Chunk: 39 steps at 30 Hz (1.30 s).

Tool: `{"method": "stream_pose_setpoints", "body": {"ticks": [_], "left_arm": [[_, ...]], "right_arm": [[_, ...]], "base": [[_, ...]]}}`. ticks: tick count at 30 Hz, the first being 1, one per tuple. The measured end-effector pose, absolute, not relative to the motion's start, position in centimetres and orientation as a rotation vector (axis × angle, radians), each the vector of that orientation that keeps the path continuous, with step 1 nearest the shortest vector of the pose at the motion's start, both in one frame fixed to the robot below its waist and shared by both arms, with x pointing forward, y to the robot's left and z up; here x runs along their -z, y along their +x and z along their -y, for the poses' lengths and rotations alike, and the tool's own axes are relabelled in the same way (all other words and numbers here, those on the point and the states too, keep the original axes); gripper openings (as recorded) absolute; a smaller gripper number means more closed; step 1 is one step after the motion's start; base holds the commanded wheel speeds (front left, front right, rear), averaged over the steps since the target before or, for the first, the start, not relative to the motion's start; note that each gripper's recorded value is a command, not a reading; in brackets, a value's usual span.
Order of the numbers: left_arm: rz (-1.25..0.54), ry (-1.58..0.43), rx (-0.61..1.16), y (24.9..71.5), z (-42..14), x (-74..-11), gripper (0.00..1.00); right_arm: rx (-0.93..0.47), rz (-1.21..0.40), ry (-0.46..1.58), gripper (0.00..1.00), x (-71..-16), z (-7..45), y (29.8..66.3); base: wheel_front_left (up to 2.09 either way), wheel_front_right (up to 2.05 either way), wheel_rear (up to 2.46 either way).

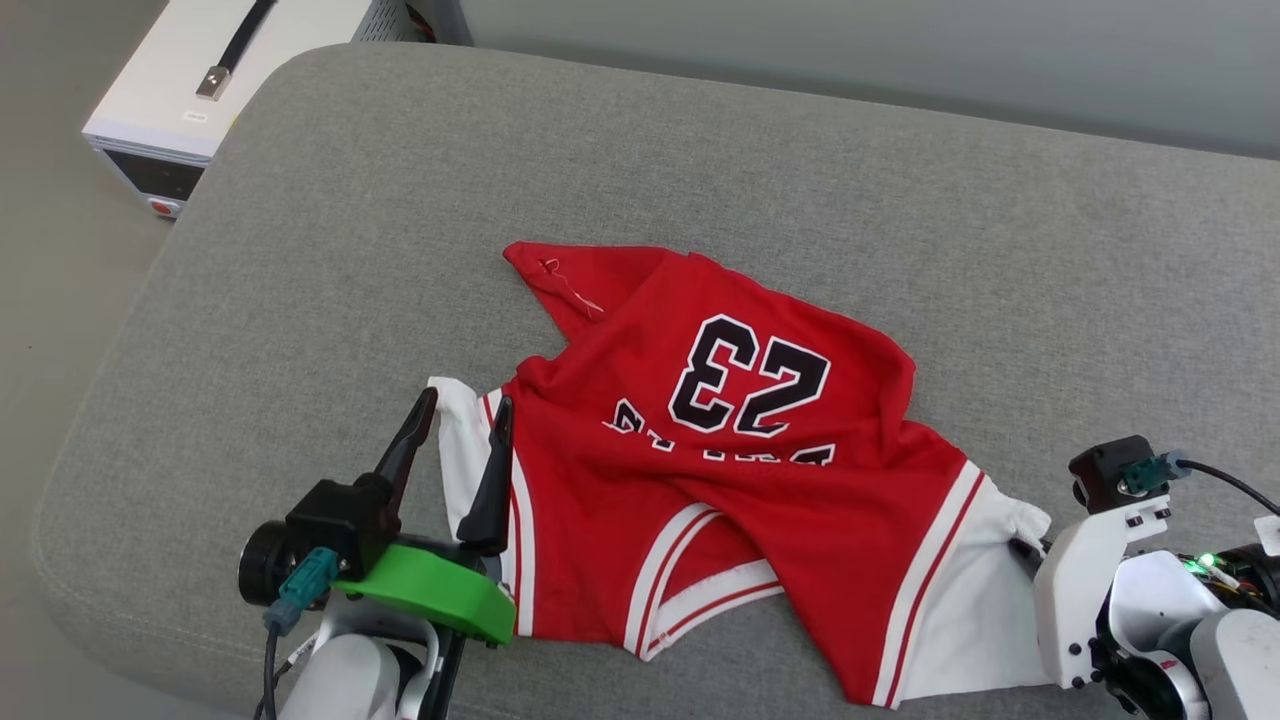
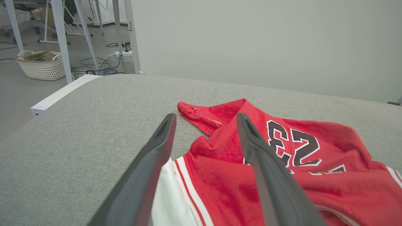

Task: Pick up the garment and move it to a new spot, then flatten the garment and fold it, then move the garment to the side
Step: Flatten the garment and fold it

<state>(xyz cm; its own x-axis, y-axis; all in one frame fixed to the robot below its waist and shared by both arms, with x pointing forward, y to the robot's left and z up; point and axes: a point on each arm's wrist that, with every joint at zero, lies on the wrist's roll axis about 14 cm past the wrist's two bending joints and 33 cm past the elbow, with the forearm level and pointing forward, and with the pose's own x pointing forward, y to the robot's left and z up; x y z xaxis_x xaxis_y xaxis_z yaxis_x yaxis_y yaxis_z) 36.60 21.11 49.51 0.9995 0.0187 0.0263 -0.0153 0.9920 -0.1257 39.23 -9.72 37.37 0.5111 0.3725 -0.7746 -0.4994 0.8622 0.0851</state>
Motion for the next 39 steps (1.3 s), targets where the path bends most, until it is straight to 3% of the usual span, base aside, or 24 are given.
{"method": "stream_pose_setpoints", "body": {"ticks": [5, 17, 28, 29, 39], "left_arm": [[0.030, -0.116, 0.006, 36.8, -20.5, -49.6, 1.00], [0.039, -0.126, 0.099, 38.0, -17.7, -49.8, 1.00], [-0.021, -0.138, 0.118, 39.2, -16.9, -47.6, 1.00], [-0.026, -0.139, 0.122, 39.5, -16.8, -47.5, 1.00], [0.009, -0.147, 0.140, 39.0, -16.3, -48.8, 1.00]], "right_arm": [[-0.497, -0.845, -0.128, 0.00, -38.5, 10.7, 39.8], [-0.185, -0.836, -0.167, 0.00, -41.2, 23.5, 41.0], [-0.047, -0.873, -0.218, 0.00, -39.7, 29.5, 40.9], [-0.036, -0.842, -0.225, 1.00, -39.7, 29.9, 41.4], [-0.043, -0.535, -0.137, 1.00, -44.4, 28.0, 43.7]], "base": [[0.00, 0.00, 0.00], [0.00, 0.00, 0.00], [0.00, 0.00, 0.00], [0.00, 0.00, 0.00], [0.00, 0.00, 0.00]]}}
